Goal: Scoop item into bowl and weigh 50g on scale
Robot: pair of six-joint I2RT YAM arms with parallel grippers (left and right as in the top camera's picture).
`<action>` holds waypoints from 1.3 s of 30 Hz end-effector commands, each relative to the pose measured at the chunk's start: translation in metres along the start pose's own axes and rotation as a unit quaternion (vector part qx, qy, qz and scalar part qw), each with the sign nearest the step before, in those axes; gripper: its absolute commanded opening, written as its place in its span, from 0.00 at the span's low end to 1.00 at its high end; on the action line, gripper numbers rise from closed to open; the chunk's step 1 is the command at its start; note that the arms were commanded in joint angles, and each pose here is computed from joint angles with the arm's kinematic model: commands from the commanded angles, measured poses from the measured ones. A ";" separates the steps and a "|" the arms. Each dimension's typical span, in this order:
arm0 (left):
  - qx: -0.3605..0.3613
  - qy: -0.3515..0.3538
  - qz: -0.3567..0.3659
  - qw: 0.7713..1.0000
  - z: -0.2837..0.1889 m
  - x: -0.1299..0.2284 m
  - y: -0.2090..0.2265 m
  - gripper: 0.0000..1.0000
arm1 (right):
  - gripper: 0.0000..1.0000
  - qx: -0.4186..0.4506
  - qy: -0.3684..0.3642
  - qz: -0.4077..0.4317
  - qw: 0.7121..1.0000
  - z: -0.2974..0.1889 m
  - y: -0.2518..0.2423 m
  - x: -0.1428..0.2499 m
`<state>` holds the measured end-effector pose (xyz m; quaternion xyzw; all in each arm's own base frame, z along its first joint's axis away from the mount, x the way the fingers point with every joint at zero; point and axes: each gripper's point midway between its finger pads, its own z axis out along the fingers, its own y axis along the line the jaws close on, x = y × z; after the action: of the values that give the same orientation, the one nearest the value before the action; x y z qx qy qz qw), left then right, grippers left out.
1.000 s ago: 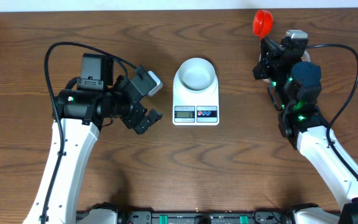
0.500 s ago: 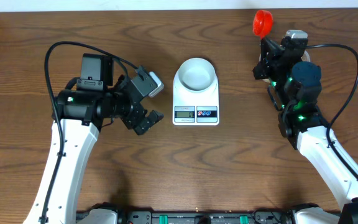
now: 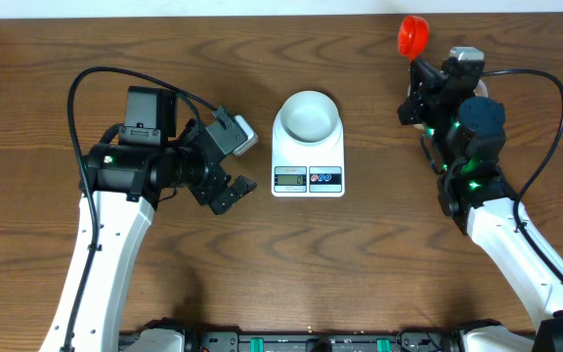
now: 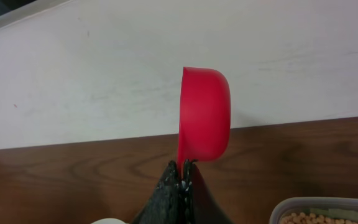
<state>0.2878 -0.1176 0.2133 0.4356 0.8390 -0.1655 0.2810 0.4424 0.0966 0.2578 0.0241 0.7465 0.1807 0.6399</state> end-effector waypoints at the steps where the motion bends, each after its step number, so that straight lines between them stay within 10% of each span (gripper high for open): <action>1: -0.003 -0.009 0.010 1.000 -0.006 -0.004 -0.001 0.98 | 0.01 0.005 -0.011 -0.006 1.000 0.002 -0.003 -0.010; 39: -0.003 -0.009 0.010 1.000 -0.006 -0.004 -0.001 0.98 | 0.01 0.027 0.062 -0.069 0.995 0.002 -0.015 0.014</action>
<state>0.2877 -0.1176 0.2132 0.4356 0.8391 -0.1655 0.2808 0.4383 0.0951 0.2310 -0.0184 0.7849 0.1345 0.6046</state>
